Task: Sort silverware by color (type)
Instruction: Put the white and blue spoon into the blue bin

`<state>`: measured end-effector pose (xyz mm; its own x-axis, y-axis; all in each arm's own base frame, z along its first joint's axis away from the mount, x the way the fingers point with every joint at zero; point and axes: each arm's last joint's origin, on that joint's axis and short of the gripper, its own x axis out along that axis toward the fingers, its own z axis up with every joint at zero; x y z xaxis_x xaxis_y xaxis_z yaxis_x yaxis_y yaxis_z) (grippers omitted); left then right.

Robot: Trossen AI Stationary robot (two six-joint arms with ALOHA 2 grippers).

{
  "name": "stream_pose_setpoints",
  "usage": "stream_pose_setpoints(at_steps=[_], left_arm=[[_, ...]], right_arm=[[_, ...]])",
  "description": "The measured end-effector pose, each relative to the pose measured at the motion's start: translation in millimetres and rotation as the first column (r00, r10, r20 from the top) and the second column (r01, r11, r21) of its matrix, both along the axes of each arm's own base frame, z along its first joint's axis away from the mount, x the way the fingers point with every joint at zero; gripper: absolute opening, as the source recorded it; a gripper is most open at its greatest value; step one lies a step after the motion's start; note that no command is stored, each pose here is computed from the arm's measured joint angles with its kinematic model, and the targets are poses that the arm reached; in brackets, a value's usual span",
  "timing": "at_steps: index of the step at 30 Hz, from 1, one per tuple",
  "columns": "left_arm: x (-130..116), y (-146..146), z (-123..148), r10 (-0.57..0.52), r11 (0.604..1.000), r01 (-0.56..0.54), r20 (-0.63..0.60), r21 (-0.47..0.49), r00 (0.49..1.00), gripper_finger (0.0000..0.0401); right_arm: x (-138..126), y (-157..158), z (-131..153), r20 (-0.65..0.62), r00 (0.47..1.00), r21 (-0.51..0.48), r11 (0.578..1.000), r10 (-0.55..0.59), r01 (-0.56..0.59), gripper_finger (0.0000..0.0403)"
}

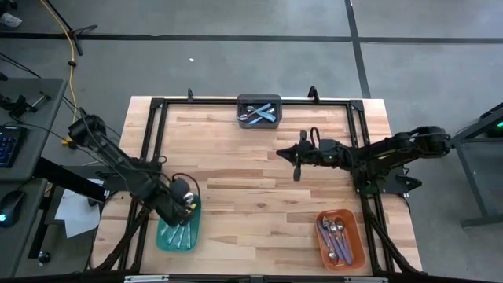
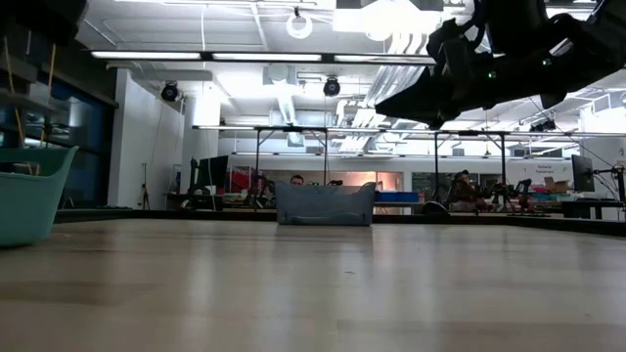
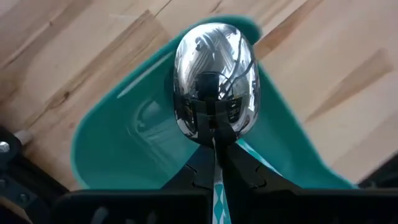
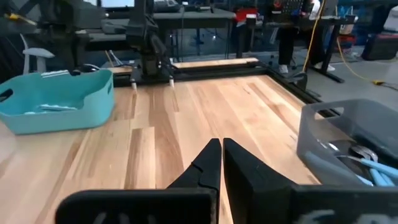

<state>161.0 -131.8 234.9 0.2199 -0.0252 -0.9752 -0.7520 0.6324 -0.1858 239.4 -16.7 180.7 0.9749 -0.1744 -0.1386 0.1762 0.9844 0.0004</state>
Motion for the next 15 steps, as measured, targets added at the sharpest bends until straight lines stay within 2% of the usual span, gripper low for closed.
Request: stream_pose_setpoints(at_steps=[8, 15], left_arm=[[13, -11, -21, -0.048, 0.997, 0.051, -0.057, 0.054, 0.997, 0.0004], [14, -14, -42, -0.058, 0.998, 0.058, -0.055, -0.002, 0.997, 0.0003]], right_arm=[[0, -4, -2, -0.014, 1.000, 0.012, 1.000, 0.004, -0.003, 0.0002], [-1, -4, -2, -0.022, 1.000, 0.013, 1.000, 0.004, -0.003, 0.0002]])
